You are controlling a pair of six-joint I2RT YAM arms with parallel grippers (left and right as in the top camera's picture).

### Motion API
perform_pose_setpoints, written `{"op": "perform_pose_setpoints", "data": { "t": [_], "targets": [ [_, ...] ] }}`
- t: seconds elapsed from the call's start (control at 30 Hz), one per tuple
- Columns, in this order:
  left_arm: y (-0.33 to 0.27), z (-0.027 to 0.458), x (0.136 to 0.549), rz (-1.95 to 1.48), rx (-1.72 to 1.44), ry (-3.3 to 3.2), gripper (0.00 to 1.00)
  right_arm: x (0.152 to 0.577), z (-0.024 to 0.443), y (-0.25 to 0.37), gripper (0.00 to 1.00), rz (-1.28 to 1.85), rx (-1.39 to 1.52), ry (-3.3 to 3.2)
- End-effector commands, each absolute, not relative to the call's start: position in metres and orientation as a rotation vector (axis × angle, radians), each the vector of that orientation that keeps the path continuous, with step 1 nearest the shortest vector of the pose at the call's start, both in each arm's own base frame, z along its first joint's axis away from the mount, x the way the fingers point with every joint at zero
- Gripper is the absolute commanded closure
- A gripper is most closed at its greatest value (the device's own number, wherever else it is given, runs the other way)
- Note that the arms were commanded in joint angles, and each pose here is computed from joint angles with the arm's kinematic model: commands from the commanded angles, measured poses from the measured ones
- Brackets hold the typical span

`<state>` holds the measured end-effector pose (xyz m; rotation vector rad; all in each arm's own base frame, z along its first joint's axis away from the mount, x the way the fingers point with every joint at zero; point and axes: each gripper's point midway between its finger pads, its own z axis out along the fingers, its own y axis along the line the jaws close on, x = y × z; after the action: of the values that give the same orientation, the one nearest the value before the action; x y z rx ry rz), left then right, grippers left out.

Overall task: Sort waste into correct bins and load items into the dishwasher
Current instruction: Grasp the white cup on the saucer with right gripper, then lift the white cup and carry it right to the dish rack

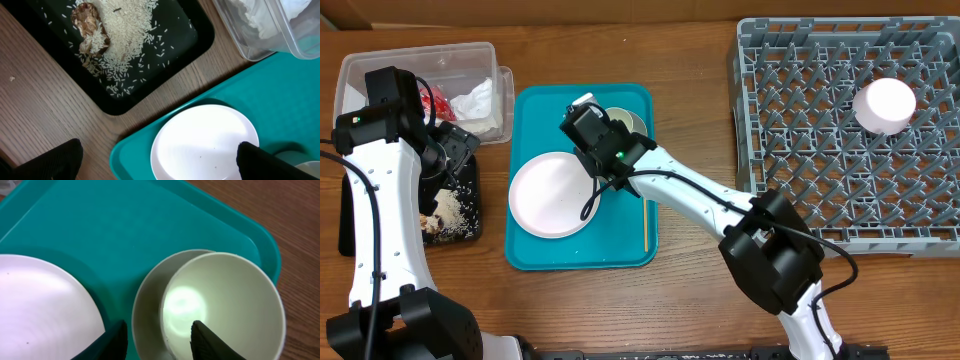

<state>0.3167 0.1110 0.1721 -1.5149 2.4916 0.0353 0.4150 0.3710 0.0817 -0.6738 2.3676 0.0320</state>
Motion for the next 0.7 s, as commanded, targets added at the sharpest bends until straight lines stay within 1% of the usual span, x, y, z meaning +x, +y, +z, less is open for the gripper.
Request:
{"op": "perform_pose_setpoints", "data": {
  "t": [0.0, 0.13, 0.23, 0.33, 0.4, 0.47, 0.57, 0.67],
  "targets": [
    [0.112, 0.174, 0.315, 0.028, -1.542, 2.466, 0.0, 0.416, 0.066, 0.366, 0.57, -0.008, -0.682, 2.387],
    [0.112, 0.174, 0.315, 0.028, -1.542, 2.466, 0.0, 0.418, 0.069, 0.366, 0.6, -0.015, -0.675, 2.379],
    [0.112, 0.174, 0.315, 0.028, -1.542, 2.466, 0.0, 0.423, 0.08, 0.365, 0.7, -0.046, -0.659, 2.364],
    [0.112, 0.174, 0.315, 0.028, -1.542, 2.466, 0.0, 0.425, 0.091, 0.366, 0.83, -0.047, -0.654, 2.359],
    [0.112, 0.174, 0.315, 0.028, -1.542, 2.466, 0.0, 0.427, 0.1, 0.368, 0.87, -0.043, -0.65, 2.355],
    [0.112, 0.174, 0.315, 0.028, -1.542, 2.466, 0.0, 0.429, 0.109, 0.37, 0.95, -0.037, -0.645, 2.348],
    [0.112, 0.174, 0.315, 0.028, -1.542, 2.466, 0.0, 0.433, 0.129, 0.371, 0.96, -0.041, -0.624, 2.333],
    [0.112, 0.174, 0.315, 0.028, -1.542, 2.466, 0.0, 0.44, 0.16, 0.365, 0.96, -0.082, -0.576, 2.3]
  ]
}}
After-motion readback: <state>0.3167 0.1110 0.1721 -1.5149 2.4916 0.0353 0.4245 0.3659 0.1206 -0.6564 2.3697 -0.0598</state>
